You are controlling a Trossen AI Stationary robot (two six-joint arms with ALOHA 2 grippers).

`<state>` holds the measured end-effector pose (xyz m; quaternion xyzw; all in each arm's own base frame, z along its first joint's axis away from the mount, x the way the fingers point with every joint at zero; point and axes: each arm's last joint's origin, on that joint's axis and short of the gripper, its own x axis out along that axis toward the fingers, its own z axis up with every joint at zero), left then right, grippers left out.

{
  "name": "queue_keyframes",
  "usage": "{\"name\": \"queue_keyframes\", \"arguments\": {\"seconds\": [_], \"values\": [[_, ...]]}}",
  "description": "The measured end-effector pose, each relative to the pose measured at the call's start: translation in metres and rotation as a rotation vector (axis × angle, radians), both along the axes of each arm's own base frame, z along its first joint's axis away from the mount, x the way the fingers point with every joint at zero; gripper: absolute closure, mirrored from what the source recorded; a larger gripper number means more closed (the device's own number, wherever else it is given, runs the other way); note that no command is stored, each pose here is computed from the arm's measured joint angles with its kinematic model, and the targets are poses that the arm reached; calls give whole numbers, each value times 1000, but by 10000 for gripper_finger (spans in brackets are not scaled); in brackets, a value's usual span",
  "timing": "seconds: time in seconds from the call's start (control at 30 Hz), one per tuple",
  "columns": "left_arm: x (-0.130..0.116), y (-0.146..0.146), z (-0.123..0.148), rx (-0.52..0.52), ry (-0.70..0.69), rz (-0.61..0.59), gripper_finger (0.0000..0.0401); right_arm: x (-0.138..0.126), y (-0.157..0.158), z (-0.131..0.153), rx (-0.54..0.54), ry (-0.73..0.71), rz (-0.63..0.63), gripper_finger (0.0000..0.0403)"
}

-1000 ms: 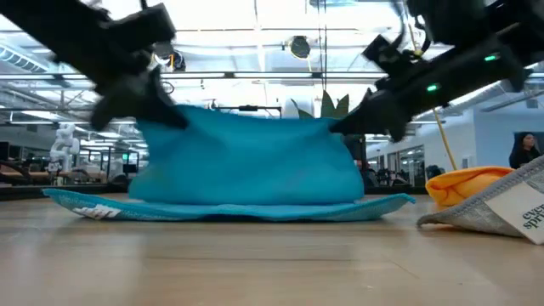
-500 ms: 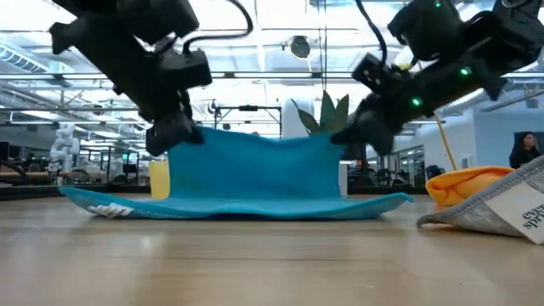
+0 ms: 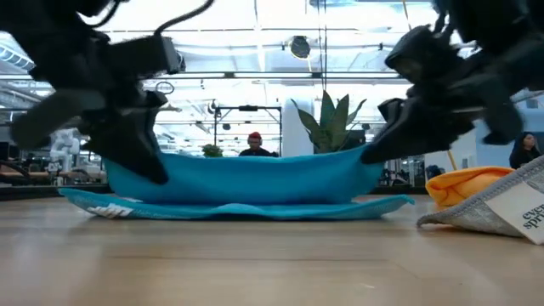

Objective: Fold microfiber towels
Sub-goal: Fold the blue microfiber cloth

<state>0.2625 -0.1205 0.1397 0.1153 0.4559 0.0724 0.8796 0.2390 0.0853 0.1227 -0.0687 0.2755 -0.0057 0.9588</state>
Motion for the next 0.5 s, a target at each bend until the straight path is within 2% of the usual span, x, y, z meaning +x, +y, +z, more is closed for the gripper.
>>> {"name": "queue_keyframes", "arguments": {"seconds": [0.13,0.33,0.5], "values": [[-3,-13,-7,-23,9,-42,398,-3,10,1,58,-2,49,403],[-5,-23,-4,-58,-9,-64,395,-4,13,-1,70,8,52,403],[-5,-27,0,-41,0,-100,393,-3,14,-5,79,12,73,403]]}}
